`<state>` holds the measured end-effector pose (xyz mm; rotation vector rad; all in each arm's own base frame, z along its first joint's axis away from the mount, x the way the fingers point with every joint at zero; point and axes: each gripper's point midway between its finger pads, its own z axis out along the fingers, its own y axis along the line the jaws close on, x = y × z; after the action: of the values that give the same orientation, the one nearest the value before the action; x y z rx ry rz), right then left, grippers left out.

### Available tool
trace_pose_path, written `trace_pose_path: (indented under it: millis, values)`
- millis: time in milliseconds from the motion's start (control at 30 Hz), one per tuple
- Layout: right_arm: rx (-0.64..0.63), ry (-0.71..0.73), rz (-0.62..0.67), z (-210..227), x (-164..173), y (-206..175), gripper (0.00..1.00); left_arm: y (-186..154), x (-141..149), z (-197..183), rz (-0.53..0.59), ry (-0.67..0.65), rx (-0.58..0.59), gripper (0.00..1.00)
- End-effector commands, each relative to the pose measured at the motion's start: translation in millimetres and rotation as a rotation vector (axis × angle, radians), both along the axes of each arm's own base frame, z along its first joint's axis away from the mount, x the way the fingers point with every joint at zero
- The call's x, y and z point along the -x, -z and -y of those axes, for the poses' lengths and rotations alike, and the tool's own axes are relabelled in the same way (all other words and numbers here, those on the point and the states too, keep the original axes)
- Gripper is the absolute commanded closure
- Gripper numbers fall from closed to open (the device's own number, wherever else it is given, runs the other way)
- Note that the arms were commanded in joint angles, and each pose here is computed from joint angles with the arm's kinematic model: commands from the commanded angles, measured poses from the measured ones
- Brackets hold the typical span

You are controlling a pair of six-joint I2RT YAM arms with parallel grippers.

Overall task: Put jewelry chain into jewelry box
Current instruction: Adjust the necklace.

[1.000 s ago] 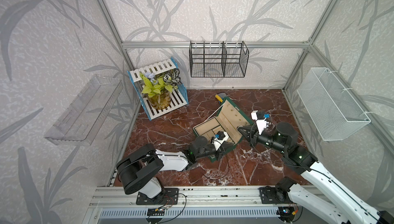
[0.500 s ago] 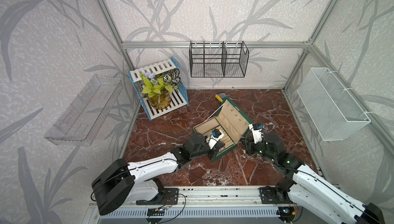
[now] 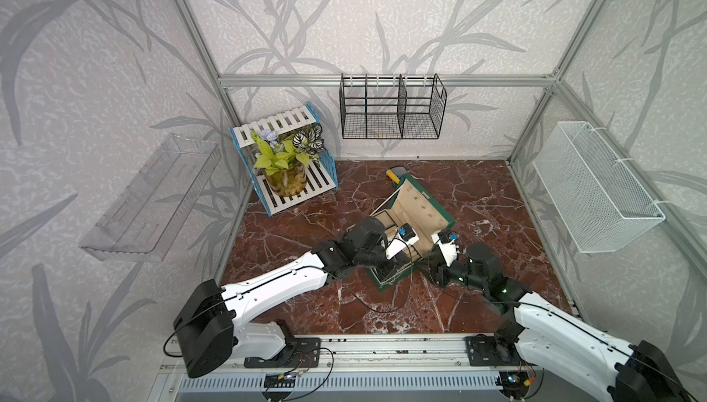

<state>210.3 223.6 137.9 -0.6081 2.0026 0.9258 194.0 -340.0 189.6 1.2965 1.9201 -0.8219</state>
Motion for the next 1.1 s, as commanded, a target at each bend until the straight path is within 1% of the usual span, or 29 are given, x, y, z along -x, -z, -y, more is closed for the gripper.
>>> trace_pose_path:
  millis: [0, 100, 200, 300, 467, 567, 633, 700, 767, 867, 900, 1000, 1033, 1067]
  values:
    - [-0.011, -0.104, 0.114, -10.8, 11.0, -14.7, 0.45, -0.4, 4.5, -6.3, -0.015, 0.032, -0.066, 1.00]
    - [-0.010, -0.167, 0.154, -18.7, 21.2, -17.7, 0.45, -7.5, 4.8, -4.8, -0.014, 0.038, -0.060, 1.00]
    - [-0.033, -0.194, 0.209, -26.8, 24.8, -24.5, 0.44, -16.6, 10.2, 1.3, -0.031, 0.071, -0.019, 1.00]
    - [-0.069, -0.164, 0.279, -30.5, 19.4, -36.1, 0.44, -25.6, 16.6, 6.6, -0.049, 0.108, 0.019, 1.00]
    - [-0.083, -0.117, 0.382, -32.1, 10.6, -53.2, 0.45, -38.5, 25.3, 11.7, -0.071, 0.161, 0.062, 1.00]
    - [-0.094, -0.094, 0.427, -30.0, 8.1, -61.6, 0.46, -42.7, 27.3, 12.8, -0.077, 0.173, 0.073, 1.00]
    - [-0.100, -0.089, 0.451, -28.3, 8.7, -66.6, 0.48, -44.0, 27.3, 13.3, -0.077, 0.174, 0.076, 1.00]
    - [-0.105, -0.087, 0.464, -26.6, 9.9, -70.5, 0.53, -44.6, 26.7, 13.9, -0.075, 0.173, 0.080, 1.00]
    - [-0.111, -0.088, 0.467, -25.3, 11.9, -73.0, 0.63, -46.4, 27.3, 15.2, -0.076, 0.178, 0.092, 1.00]
    - [-0.127, -0.092, 0.466, -23.6, 15.9, -76.7, 0.75, -46.8, 28.9, 17.6, -0.088, 0.186, 0.109, 1.00]
    - [-0.131, -0.093, 0.466, -22.6, 17.6, -77.7, 0.81, -46.3, 28.4, 18.0, -0.091, 0.185, 0.114, 1.00]
    - [-0.124, -0.093, 0.456, -20.6, 19.5, -78.4, 0.95, -44.0, 26.0, 18.1, -0.090, 0.175, 0.121, 1.00]
    - [-0.119, -0.086, 0.454, -19.3, 19.1, -78.6, 0.99, -43.1, 24.6, 17.9, -0.088, 0.169, 0.127, 1.00]
    - [-0.114, -0.078, 0.450, -17.9, 18.4, -78.6, 1.00, -41.9, 22.4, 18.0, -0.087, 0.157, 0.135, 1.00]
